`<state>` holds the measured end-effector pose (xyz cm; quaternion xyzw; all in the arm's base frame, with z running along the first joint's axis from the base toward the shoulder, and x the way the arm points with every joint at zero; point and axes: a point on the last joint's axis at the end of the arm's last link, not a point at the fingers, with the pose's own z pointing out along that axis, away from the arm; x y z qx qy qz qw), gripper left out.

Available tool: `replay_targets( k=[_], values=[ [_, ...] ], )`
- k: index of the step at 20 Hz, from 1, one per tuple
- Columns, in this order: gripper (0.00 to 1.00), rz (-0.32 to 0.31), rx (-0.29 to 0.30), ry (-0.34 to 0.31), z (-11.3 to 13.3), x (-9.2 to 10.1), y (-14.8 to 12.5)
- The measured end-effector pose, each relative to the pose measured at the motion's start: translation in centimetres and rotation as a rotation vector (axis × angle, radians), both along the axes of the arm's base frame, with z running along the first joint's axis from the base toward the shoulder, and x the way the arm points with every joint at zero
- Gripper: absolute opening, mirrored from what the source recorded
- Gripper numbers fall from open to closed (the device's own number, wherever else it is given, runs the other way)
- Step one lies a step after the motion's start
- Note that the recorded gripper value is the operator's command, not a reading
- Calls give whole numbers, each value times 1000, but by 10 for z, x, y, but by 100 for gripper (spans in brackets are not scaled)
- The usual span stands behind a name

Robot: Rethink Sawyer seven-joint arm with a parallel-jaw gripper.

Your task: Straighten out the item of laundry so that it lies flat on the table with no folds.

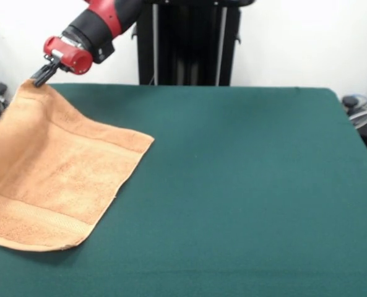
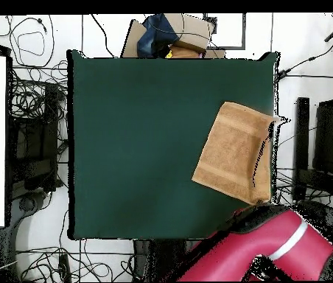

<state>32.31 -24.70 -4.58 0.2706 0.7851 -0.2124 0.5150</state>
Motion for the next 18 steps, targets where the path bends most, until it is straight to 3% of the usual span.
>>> replay_targets(
  k=[9,18],
  values=[
    [0,2,54,-21,-25,-30,-25],
    [0,20,67,-45,-46,-42,-42]
  ],
)
